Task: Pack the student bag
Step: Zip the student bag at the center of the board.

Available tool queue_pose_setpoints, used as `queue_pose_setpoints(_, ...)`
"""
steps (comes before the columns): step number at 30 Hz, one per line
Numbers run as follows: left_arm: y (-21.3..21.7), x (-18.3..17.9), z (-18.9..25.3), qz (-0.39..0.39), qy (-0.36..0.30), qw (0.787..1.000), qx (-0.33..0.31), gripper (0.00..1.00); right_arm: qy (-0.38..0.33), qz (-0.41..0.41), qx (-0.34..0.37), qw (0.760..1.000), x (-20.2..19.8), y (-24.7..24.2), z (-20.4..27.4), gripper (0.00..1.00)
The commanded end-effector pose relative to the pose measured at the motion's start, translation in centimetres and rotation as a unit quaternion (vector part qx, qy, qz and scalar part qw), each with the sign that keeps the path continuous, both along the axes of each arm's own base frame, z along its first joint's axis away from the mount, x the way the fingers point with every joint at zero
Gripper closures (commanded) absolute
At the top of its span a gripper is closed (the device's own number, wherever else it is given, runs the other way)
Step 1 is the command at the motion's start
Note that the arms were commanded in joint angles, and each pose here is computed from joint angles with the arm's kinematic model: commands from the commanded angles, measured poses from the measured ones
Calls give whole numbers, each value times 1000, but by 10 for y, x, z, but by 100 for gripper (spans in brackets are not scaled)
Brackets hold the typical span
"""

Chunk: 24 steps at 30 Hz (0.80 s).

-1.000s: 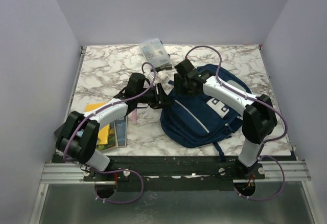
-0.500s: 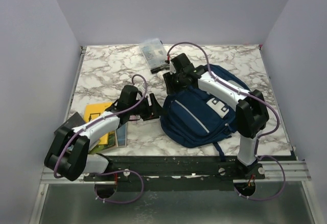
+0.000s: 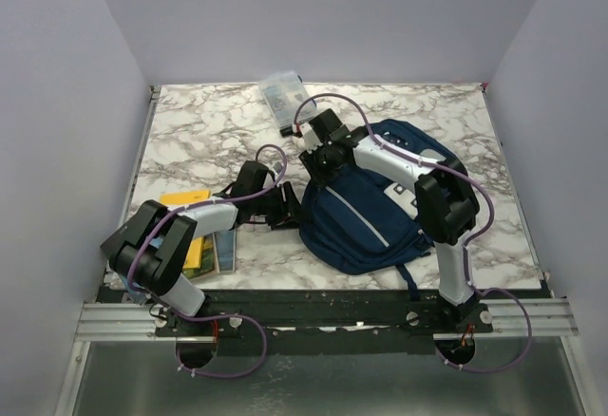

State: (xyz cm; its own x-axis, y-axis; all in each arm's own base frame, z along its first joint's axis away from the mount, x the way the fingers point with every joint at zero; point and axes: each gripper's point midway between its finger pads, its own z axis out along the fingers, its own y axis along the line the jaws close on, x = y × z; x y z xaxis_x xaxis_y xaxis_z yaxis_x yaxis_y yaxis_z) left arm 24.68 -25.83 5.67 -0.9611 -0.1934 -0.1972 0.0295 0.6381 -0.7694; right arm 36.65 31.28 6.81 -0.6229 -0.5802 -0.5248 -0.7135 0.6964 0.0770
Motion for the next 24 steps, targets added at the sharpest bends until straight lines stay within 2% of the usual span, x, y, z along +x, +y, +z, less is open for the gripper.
queue_pose_setpoints(1,-6,9,4,-6,-20,1000,-15,52,10,21,-34,999,5,-6,-19,60)
queue_pose_setpoints(6,-9,8,6,-5,-14,999,-30,73,45,28,-27,998,-6,-2,-31,69)
queue_pose_setpoints(8,-8,7,5,-2,-15,999,-30,78,56,37,-13,998,-13,2,-29,72)
queue_pose_setpoints(13,-7,9,6,-1,-22,999,-29,89,94,43,11,995,-31,7,-20,60)
queue_pose_setpoints(17,-7,9,7,2,-21,999,-31,100,127,47,28,990,-48,8,-18,55)
queue_pose_setpoints(21,-6,8,11,6,-27,999,-34,100,145,57,43,987,-60,9,-15,58)
queue_pose_setpoints(24,-7,9,13,5,-31,999,-36,100,139,61,49,987,-61,12,-10,65)
